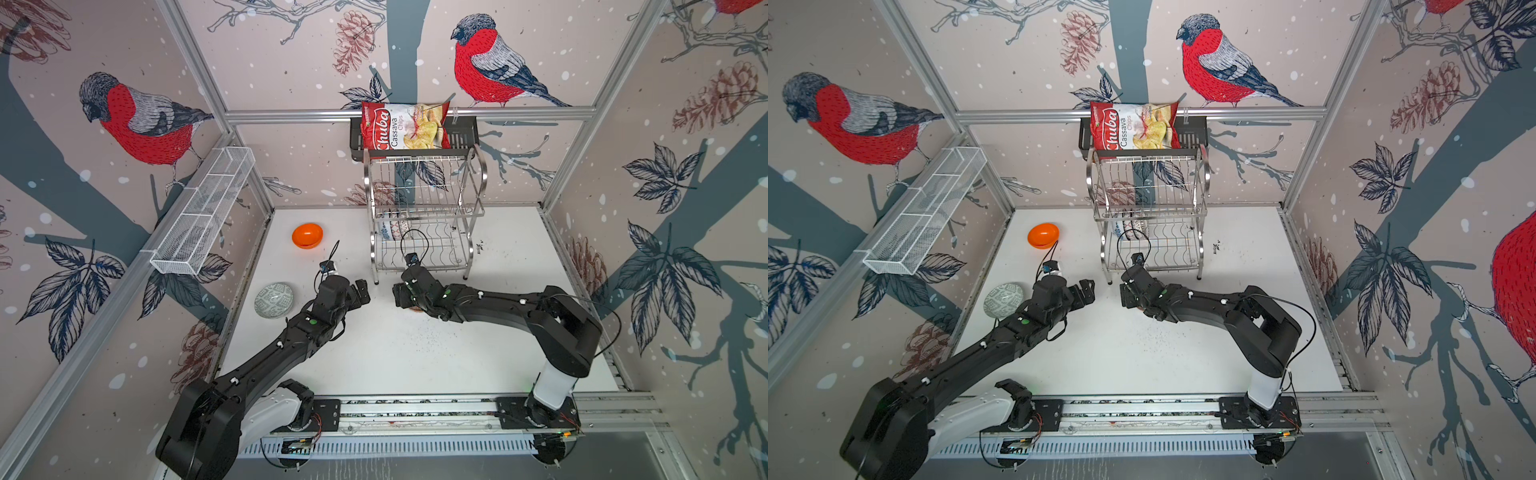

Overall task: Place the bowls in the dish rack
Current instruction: 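Close the right gripper on the orange-patterned bowl's rim, then lift the orange-patterned bowl with the right gripper and tilt it on edge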

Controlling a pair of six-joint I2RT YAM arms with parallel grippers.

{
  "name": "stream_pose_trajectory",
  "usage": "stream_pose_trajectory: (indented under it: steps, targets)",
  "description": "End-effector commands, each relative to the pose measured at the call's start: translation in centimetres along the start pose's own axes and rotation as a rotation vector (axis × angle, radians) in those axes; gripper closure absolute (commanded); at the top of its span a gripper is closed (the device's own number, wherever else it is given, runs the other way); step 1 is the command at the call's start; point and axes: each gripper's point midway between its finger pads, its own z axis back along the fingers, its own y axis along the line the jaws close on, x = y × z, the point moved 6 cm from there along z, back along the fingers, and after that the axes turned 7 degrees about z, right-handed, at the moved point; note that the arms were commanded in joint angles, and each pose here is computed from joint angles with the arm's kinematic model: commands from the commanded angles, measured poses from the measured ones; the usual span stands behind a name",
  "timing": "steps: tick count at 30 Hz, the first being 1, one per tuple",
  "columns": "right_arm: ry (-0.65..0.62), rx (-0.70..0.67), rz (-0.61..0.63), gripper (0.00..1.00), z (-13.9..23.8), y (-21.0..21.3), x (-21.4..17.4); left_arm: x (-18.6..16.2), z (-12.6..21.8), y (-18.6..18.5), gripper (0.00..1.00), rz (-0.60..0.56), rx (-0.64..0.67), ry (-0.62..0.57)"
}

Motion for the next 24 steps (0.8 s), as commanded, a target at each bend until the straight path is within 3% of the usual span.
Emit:
stream_pose_trajectory:
  steps: [1,10,24]
  targets:
    - [0.033,-0.043,0.036,0.35,-0.5,-0.1,-0.5,0.6,0.0,-1.3,0.02,-0.017,-0.119,-0.038]
    - [0.098,-0.090,0.080,0.59,-2.3,0.2,-1.2,0.1,0.0,-1.0,0.02,-0.045,-0.128,-0.033]
    - [0.113,-0.085,0.080,0.83,-2.3,-0.1,-2.2,-0.2,-0.2,-0.8,0.02,-0.050,-0.131,-0.036]
